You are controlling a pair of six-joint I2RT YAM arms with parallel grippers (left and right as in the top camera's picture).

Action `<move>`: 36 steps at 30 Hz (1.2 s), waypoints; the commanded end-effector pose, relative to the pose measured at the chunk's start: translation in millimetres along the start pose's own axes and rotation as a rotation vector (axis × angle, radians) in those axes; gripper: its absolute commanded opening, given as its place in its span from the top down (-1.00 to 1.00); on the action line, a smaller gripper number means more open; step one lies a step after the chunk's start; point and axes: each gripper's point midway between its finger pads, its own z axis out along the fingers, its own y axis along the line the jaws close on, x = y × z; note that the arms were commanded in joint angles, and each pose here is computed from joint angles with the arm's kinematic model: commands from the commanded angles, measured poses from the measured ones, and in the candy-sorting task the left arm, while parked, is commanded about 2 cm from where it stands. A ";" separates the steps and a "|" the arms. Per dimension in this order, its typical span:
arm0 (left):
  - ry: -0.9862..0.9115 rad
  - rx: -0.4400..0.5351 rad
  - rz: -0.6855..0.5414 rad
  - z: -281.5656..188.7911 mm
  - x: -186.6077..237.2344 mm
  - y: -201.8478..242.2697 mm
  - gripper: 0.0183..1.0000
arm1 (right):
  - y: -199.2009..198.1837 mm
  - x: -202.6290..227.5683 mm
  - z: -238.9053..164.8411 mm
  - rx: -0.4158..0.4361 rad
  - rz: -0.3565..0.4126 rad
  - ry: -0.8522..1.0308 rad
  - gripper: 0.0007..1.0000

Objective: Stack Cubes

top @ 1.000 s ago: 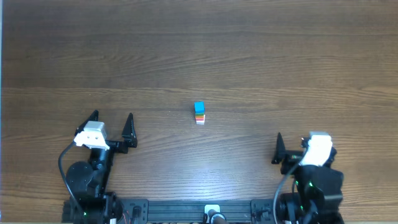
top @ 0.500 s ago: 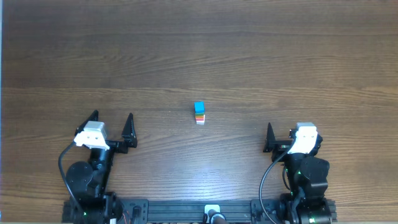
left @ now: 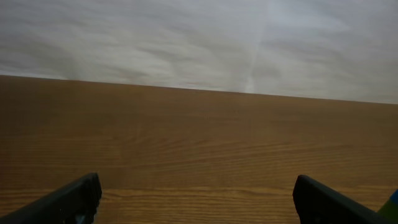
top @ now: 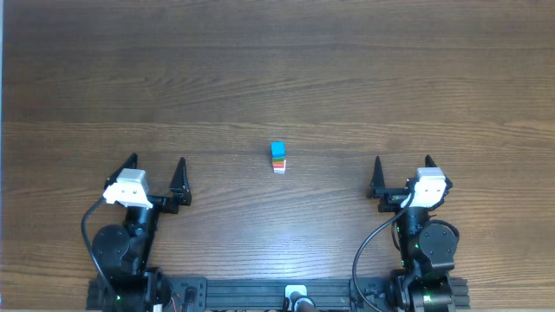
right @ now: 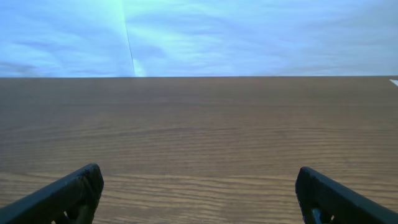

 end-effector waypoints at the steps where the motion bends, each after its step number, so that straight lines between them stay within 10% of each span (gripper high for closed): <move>1: 0.000 0.008 0.014 -0.1 1.4 -0.8 -1.00 | -1.2 5.0 0.8 0.005 -0.020 0.011 -0.99; 36: 0.003 0.028 0.015 0.1 2.0 -5.7 -1.00 | -1.5 11.8 2.6 0.007 -0.022 0.042 -0.99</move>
